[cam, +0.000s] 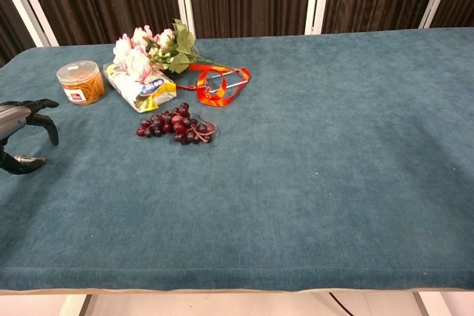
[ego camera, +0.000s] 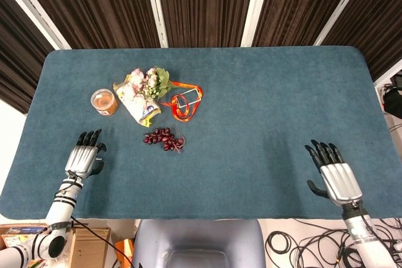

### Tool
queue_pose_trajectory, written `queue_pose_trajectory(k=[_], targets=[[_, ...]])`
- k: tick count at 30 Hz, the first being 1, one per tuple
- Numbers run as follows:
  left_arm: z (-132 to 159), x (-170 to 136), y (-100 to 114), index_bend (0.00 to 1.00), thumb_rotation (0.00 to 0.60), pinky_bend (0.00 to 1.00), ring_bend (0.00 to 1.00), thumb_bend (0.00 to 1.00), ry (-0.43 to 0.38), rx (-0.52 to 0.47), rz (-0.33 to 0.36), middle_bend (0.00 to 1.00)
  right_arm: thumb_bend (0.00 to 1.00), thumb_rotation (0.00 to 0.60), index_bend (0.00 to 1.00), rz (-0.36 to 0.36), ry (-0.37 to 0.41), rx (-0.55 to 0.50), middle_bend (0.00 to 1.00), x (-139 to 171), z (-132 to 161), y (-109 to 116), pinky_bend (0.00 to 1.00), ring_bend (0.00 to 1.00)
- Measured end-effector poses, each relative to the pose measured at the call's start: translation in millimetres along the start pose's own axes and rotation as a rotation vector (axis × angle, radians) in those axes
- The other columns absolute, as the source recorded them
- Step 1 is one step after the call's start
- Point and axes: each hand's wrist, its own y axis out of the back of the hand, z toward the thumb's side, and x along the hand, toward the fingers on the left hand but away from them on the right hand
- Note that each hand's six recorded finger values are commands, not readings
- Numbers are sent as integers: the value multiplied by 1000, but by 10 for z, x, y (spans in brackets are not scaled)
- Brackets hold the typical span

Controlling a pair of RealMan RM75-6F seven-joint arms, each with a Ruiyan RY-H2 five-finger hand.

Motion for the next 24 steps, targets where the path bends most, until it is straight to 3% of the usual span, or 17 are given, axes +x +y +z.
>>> queue_pose_trajectory(k=[24], targets=[[-125,103,-146,523,600,0,0,341,24,10,-37,49,246,600,0,6,-42,-18,0,36,-131,28,0,0]])
